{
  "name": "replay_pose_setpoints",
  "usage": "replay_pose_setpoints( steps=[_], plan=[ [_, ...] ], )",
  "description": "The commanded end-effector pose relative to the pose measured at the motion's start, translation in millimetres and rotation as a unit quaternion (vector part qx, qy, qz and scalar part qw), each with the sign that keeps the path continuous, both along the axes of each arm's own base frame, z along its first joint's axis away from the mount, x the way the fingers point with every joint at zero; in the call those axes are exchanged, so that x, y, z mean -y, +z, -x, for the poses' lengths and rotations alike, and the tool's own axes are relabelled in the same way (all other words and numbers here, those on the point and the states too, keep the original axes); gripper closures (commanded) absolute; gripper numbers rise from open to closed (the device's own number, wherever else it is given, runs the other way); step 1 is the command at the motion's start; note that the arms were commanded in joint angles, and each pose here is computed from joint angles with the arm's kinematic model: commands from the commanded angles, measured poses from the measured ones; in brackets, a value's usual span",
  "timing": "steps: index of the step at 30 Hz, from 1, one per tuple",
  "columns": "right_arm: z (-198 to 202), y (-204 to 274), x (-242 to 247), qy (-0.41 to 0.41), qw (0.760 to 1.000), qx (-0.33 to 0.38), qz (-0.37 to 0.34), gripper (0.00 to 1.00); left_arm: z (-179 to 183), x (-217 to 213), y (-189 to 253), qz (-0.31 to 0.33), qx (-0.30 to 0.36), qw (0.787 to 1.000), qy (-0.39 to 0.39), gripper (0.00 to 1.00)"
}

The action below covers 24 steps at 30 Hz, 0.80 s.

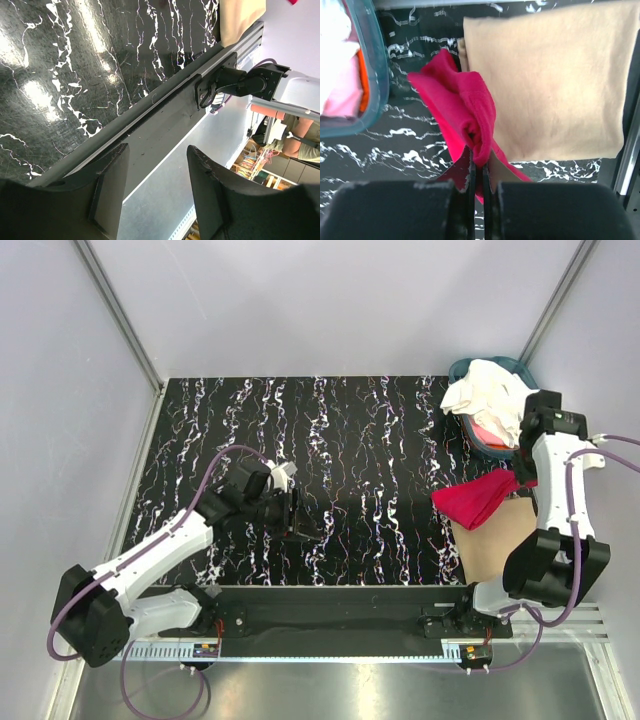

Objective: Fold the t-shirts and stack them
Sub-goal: Neatly place the folded tshirt to the corner

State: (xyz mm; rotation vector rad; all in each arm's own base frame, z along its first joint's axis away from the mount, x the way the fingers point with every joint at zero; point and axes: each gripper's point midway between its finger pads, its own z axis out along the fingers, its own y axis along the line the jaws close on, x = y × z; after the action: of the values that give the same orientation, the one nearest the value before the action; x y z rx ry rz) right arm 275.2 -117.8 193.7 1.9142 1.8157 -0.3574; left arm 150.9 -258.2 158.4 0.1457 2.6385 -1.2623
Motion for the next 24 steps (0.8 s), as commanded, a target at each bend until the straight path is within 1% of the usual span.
replay_pose_setpoints(
  steps=[1,6,10,13,17,24],
  plan=[
    [12.4,21.0,17.0,-0.014,1.000,-0.006,0.026,1.00,-5.2,5.8,17.7,0.022,0.014,1.000,-0.016,0.46],
    [22.7,23.6,19.3,-0.019,1.000,0.000,0.013,1.00,-8.3,8.6,20.6,0.025,0.012,0.999,-0.016,0.46],
    [24.9,31.1,25.6,-0.002,1.000,-0.003,0.018,1.00,-7.7,8.4,20.3,0.026,0.012,0.999,-0.016,0.46],
    [26.9,36.1,27.2,0.003,1.000,0.005,0.009,1.00,-6.6,7.7,17.4,0.027,0.005,1.000,-0.013,0.46],
    [31.6,33.4,25.8,0.012,1.000,0.003,-0.012,1.00,-5.4,8.4,17.0,0.030,0.001,0.999,-0.013,0.46],
    [52.7,25.7,25.8,0.019,0.999,-0.012,-0.023,1.00,-2.6,7.4,14.5,0.033,-0.004,0.999,-0.011,0.46]
  ],
)
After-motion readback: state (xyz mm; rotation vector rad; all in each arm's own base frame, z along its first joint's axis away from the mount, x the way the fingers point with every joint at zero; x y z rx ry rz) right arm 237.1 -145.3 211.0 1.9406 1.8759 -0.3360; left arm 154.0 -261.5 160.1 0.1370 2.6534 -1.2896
